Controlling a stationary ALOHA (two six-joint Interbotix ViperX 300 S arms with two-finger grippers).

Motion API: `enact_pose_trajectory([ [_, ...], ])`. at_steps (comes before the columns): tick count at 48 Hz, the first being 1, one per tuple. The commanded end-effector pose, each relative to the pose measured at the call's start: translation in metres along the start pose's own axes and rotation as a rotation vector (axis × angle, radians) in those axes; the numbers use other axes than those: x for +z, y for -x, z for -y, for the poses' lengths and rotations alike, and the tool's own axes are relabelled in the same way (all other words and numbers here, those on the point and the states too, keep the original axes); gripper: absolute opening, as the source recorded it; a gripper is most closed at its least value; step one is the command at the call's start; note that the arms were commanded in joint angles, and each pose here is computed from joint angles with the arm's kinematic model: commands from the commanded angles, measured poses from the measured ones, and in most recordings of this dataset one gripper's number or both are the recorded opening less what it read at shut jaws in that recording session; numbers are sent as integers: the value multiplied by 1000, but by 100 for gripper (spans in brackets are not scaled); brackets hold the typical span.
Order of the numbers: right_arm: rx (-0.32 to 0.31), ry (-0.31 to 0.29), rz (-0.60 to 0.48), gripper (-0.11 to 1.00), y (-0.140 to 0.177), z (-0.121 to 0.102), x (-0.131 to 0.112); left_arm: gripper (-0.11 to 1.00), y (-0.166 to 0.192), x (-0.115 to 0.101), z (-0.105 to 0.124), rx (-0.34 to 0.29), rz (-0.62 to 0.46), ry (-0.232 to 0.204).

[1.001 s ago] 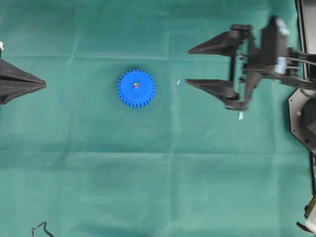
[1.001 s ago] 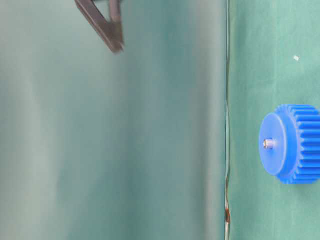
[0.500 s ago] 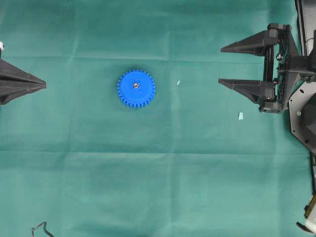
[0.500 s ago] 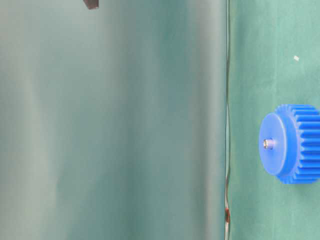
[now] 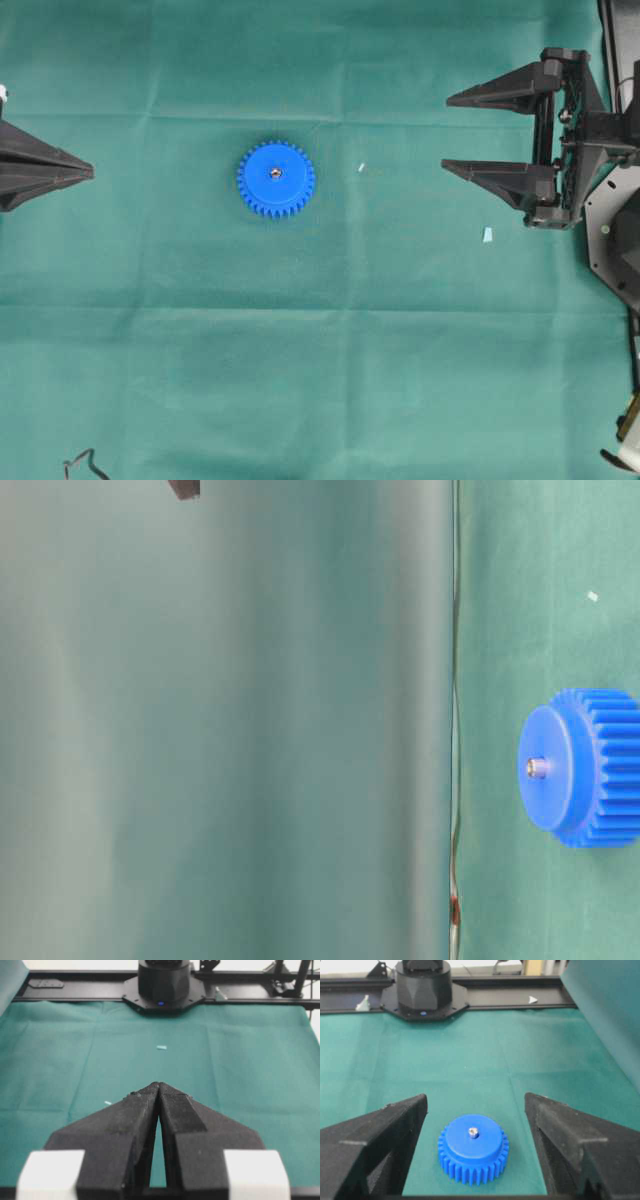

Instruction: Insert the shaft into the center hole of the gear.

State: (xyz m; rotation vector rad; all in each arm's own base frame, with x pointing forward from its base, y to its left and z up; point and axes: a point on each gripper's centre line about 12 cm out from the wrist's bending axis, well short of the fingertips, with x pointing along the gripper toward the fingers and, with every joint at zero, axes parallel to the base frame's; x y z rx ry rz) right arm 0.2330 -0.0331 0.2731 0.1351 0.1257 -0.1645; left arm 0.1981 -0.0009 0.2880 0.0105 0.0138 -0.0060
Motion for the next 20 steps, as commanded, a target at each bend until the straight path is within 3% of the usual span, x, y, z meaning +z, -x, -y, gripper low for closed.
enact_pose_trajectory([
  [1,3,3,17,84,-1,-1,5,0,-2,9,0,1,25,-6],
  [20,3,6,17,84,-1,-1,5,0,-2,9,0,0,25,-5],
])
